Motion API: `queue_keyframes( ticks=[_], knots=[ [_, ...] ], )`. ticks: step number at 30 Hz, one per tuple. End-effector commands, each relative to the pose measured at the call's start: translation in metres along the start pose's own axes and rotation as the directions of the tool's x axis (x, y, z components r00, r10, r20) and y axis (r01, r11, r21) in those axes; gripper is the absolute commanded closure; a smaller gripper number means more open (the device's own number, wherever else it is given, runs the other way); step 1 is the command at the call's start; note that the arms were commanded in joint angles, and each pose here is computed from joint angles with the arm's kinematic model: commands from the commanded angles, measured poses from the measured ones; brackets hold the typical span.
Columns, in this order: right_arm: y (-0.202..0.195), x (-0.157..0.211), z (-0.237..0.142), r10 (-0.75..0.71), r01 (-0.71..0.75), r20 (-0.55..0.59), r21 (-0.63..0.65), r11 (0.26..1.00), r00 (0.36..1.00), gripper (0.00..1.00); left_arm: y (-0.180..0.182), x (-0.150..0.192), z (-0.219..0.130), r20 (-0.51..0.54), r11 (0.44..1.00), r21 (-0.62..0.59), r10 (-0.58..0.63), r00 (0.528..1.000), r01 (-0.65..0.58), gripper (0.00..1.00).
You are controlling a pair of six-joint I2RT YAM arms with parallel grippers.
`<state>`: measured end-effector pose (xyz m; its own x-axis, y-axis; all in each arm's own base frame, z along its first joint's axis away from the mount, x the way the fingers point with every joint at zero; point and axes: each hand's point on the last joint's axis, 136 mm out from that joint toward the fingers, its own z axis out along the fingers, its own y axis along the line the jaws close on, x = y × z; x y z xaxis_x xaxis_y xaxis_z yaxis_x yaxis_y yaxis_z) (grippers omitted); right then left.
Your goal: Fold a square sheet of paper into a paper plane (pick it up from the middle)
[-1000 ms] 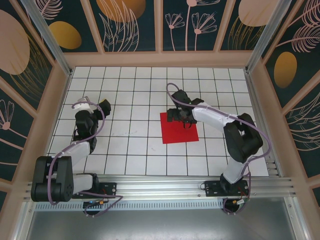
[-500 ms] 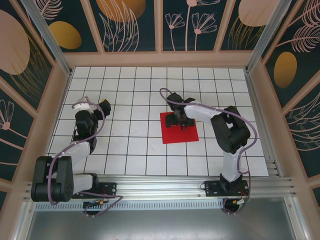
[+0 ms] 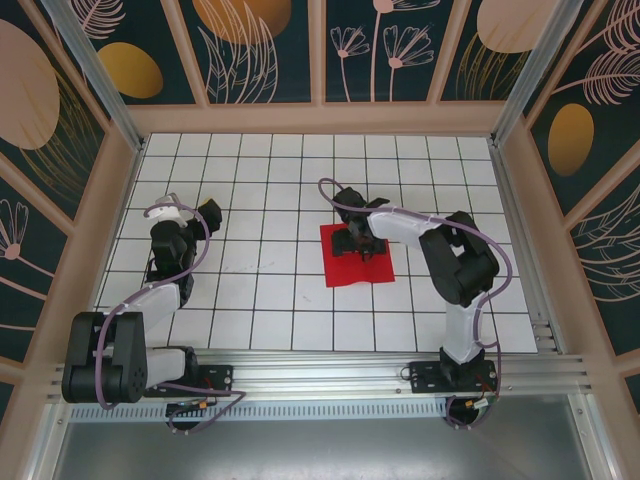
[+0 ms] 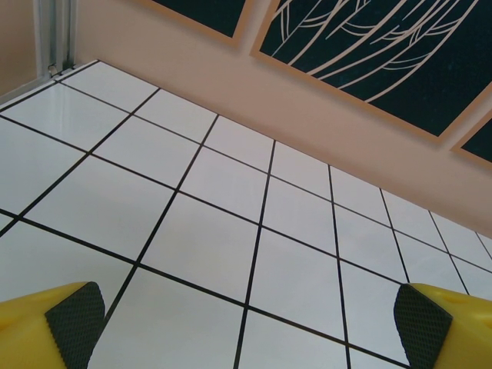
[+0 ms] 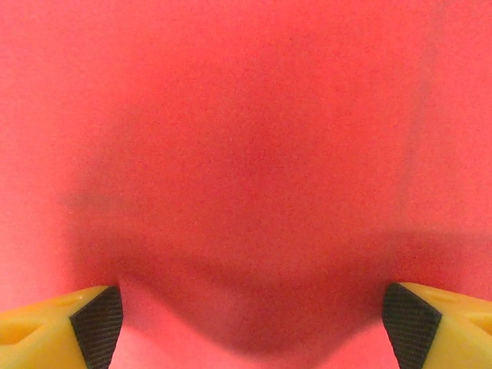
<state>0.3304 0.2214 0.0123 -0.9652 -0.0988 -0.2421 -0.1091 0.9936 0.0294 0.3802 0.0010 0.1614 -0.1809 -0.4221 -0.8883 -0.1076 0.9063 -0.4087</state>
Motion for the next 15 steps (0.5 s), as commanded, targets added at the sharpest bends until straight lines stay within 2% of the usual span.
queue_keyframes(
  ticks=[1, 5, 7, 11, 15],
  knots=[
    [-0.021, 0.052, 0.034, 0.000, 0.011, -0.179, 0.061, 0.998, 0.984, 0.10, 0.001, -0.005, 0.001, 0.024, 1.000, 0.001, 0.015, 1.000, -0.015, 0.01],
    [-0.021, 0.050, 0.033, 0.001, 0.010, -0.172, 0.064, 0.998, 0.985, 0.13, 0.000, -0.006, 0.001, 0.023, 1.000, 0.002, 0.016, 1.000, -0.016, 0.01],
    [-0.018, 0.046, 0.031, 0.001, 0.008, -0.160, 0.052, 0.999, 0.987, 0.17, 0.001, -0.005, 0.001, 0.021, 1.000, 0.001, 0.015, 1.000, -0.015, 0.01],
    [0.008, 0.027, 0.016, -0.018, 0.013, -0.091, -0.054, 0.998, 0.996, 0.41, 0.000, -0.005, 0.001, 0.020, 1.000, 0.007, -0.003, 1.000, 0.003, 0.02],
    [0.052, 0.004, -0.014, -0.021, 0.022, 0.004, -0.248, 0.968, 1.000, 0.65, -0.005, -0.006, 0.002, 0.010, 0.999, 0.029, -0.045, 0.999, 0.045, 0.01]
  ],
)
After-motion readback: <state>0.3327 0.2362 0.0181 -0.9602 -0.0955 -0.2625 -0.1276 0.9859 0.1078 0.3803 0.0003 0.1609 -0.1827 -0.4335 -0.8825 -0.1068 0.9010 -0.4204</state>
